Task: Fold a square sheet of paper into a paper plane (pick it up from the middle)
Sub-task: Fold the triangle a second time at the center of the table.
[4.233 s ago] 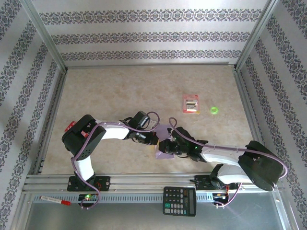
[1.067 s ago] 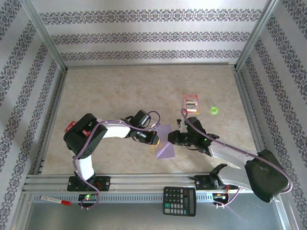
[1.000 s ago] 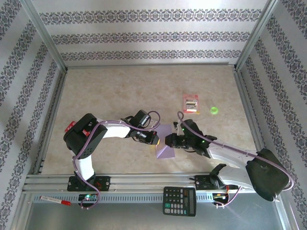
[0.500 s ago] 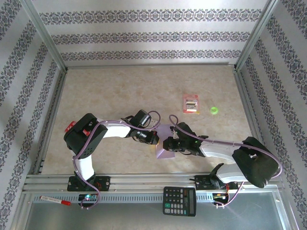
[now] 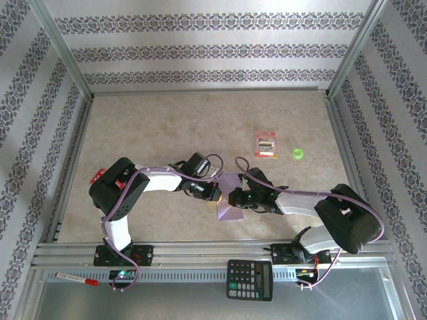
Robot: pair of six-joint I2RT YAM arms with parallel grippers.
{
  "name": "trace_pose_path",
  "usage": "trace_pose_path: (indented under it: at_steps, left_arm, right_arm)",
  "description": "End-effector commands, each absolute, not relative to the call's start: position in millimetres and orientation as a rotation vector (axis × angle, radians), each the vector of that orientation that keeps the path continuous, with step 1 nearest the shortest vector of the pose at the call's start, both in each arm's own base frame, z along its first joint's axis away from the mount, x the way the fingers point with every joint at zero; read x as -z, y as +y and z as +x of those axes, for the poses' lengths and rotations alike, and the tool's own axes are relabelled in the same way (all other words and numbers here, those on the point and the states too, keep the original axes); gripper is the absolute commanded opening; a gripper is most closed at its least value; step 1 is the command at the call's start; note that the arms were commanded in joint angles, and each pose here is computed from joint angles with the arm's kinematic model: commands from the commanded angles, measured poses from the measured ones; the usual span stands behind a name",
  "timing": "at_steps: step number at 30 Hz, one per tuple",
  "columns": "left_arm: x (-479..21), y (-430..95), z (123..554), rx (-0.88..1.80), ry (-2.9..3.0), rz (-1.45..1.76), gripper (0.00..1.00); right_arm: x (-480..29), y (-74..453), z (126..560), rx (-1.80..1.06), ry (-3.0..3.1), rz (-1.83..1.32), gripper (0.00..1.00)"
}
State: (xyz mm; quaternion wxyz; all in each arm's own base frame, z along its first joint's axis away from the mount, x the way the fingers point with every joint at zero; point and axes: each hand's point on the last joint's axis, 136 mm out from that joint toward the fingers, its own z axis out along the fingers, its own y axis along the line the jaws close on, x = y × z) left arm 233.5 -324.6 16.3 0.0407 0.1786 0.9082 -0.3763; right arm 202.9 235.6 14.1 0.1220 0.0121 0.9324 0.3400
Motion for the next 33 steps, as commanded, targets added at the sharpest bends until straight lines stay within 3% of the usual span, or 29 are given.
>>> trace_pose_path:
  at_steps: [1, 10, 14, 16, 21, 33]
  left_arm:
    - [24, -296, 226, 0.895, 2.922, 0.522, 0.06]
    - [-35, -305, 242, 0.949, 2.770, 0.479, 0.33]
    - [-54, -305, 226, 1.005, 2.729, 0.432, 0.36]
    - [-59, -311, 212, 1.062, 2.716, 0.428, 0.31]
    - [-64, -340, 176, 1.226, 2.698, 0.498, 0.06]
    - [-28, -346, 175, 1.122, 2.796, 0.549, 0.01]
  right_arm:
    - [-3, 228, 199, -0.966, 2.741, 0.038, 0.08]
    - [1, 220, 193, -0.945, 2.749, 0.050, 0.08]
    - [0, 220, 195, -0.947, 2.742, 0.062, 0.08]
    - [0, 221, 194, -0.948, 2.744, 0.067, 0.08]
    - [1, 219, 195, -0.938, 2.745, 0.085, 0.08]
    - [2, 217, 195, -0.930, 2.748, 0.078, 0.08]
